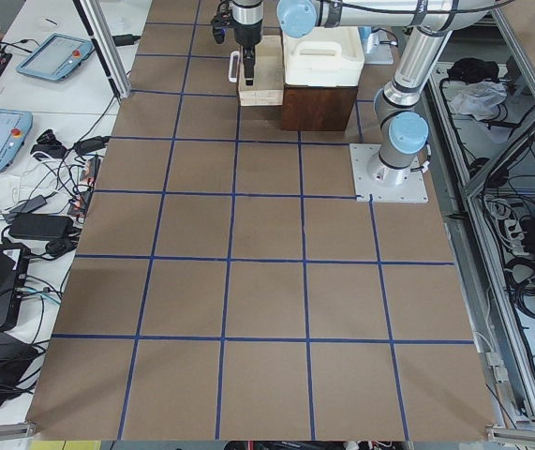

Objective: Put scissors in drawer and close it
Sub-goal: 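Move the right gripper over the grey-and-orange scissors and lower onto them, then close the right gripper on the scissors handles and lift them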

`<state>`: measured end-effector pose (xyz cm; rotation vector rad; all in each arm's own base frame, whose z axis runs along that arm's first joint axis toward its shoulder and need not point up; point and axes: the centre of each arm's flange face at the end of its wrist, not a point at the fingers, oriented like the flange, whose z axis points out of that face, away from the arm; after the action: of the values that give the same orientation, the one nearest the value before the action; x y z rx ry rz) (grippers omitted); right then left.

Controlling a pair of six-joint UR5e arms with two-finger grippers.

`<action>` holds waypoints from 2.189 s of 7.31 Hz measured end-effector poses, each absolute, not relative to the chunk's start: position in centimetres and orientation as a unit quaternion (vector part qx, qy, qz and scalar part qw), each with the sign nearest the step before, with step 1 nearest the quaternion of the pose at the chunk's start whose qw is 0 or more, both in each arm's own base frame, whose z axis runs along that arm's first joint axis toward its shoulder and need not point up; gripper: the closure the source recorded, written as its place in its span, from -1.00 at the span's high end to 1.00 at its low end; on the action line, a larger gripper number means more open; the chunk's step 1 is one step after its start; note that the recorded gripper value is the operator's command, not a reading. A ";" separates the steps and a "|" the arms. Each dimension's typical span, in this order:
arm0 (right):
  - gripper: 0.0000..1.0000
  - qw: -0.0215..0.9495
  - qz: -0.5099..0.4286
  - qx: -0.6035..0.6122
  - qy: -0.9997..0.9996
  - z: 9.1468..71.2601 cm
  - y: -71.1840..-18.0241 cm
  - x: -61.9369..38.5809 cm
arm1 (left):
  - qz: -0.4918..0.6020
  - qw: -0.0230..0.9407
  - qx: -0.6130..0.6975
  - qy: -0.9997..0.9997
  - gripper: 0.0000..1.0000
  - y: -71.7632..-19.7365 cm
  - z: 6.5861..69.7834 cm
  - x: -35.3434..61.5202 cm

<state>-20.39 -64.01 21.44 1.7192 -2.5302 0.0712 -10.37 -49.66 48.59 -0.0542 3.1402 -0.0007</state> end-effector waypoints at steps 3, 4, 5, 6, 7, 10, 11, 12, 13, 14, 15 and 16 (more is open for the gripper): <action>0.69 0.027 0.035 0.623 -0.781 18.8 -65.8 -21.0 | 0.000 0.000 -0.018 1.000 1.00 -49.7 48.6 -10.4; 0.64 0.024 0.034 0.642 -0.765 18.4 -65.9 -21.0 | 0.000 0.001 -0.017 1.000 1.00 -49.7 48.6 -10.4; 0.54 0.023 0.033 0.652 -0.757 18.2 -65.9 -21.0 | 0.000 0.001 -0.017 1.000 1.00 -49.6 48.6 -10.4; 0.44 0.022 0.033 0.656 -0.754 18.0 -65.9 -21.0 | 0.000 0.001 -0.017 1.000 1.00 -49.6 48.6 -10.4; 0.34 0.022 0.032 0.658 -0.752 17.9 -65.9 -21.0 | 0.000 0.001 -0.017 1.000 1.00 -49.6 48.6 -10.4; -0.21 0.022 0.030 0.658 -0.752 17.9 -65.8 -21.2 | 0.000 0.001 -0.018 1.000 1.00 -49.7 48.6 -10.4; -0.50 0.023 0.029 0.658 -0.752 17.9 -65.8 -21.3 | 0.000 0.001 -0.017 1.000 1.00 -49.7 48.6 -10.4; -0.72 0.023 0.029 0.657 -0.753 18.0 -65.8 -21.3 | 0.000 0.001 -0.017 1.000 1.00 -49.6 48.6 -10.4; -0.84 0.024 0.028 0.656 -0.754 18.0 -65.7 -21.4 | 0.000 0.001 -0.017 1.000 1.00 -49.6 48.6 -10.4; -0.98 0.025 0.028 0.655 -0.754 18.2 -65.7 -21.4 | 0.000 0.001 -0.017 1.000 1.00 -49.6 48.6 -10.4; -1.00 0.028 0.029 0.654 -0.755 18.7 -65.7 -21.4 | 0.001 0.001 -0.017 1.000 1.00 -49.6 48.6 -10.4; -1.00 0.033 0.031 0.654 -0.755 19.7 -65.6 -21.4 | 0.001 0.001 -0.017 1.000 1.00 -49.6 48.6 -10.4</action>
<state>-21.35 -65.64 19.70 2.0141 -2.3231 0.0958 -10.36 -49.64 48.57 -0.0542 3.1391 0.0016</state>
